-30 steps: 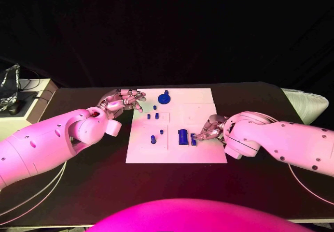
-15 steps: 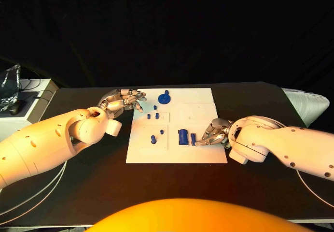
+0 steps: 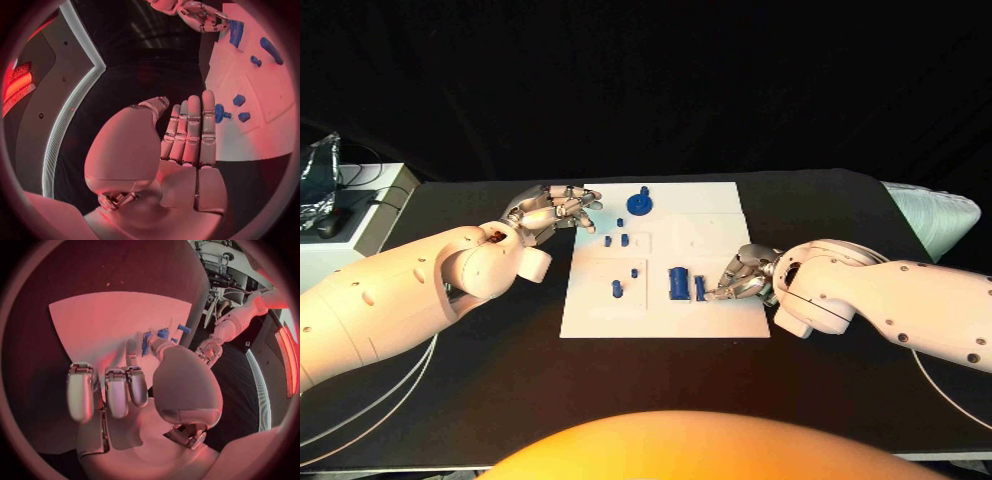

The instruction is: Assemble the parts on the task board

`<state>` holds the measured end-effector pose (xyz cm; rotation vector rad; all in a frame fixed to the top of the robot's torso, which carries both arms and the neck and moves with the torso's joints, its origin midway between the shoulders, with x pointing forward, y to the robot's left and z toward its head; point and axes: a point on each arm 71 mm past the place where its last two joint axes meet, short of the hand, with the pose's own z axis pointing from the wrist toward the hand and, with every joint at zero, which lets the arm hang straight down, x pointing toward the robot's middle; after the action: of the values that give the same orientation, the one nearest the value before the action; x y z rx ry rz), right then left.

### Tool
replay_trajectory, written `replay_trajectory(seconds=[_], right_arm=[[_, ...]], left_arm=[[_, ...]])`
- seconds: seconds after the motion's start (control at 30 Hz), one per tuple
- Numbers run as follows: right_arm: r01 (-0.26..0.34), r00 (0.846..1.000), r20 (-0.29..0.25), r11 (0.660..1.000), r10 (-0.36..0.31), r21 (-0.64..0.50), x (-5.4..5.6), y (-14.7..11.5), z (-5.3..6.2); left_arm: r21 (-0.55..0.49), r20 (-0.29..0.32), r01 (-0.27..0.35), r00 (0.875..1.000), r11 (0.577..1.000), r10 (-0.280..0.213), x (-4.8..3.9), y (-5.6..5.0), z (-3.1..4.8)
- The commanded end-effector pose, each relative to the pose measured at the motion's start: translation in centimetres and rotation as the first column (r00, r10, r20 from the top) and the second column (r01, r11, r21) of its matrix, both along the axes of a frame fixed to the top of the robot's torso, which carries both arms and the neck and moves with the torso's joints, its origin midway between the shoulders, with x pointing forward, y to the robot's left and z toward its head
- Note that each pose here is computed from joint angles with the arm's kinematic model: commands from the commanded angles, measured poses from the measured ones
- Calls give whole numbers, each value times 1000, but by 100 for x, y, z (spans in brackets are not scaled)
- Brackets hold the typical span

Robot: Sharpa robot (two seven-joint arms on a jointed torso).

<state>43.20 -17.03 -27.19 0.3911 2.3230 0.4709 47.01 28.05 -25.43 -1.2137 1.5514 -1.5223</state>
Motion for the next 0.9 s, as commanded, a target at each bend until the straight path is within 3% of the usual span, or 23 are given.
replay_trajectory(seconds=[0.03, 0.9], right_arm=[[-7, 1000, 7, 1000, 7, 1, 6, 28, -13], [11, 999, 52, 999, -9, -47, 60, 60, -64]], left_arm=[[-10, 6, 17, 1000, 1000, -17, -4, -26, 7], [-9, 7, 17, 1000, 1000, -17, -5, -22, 7]])
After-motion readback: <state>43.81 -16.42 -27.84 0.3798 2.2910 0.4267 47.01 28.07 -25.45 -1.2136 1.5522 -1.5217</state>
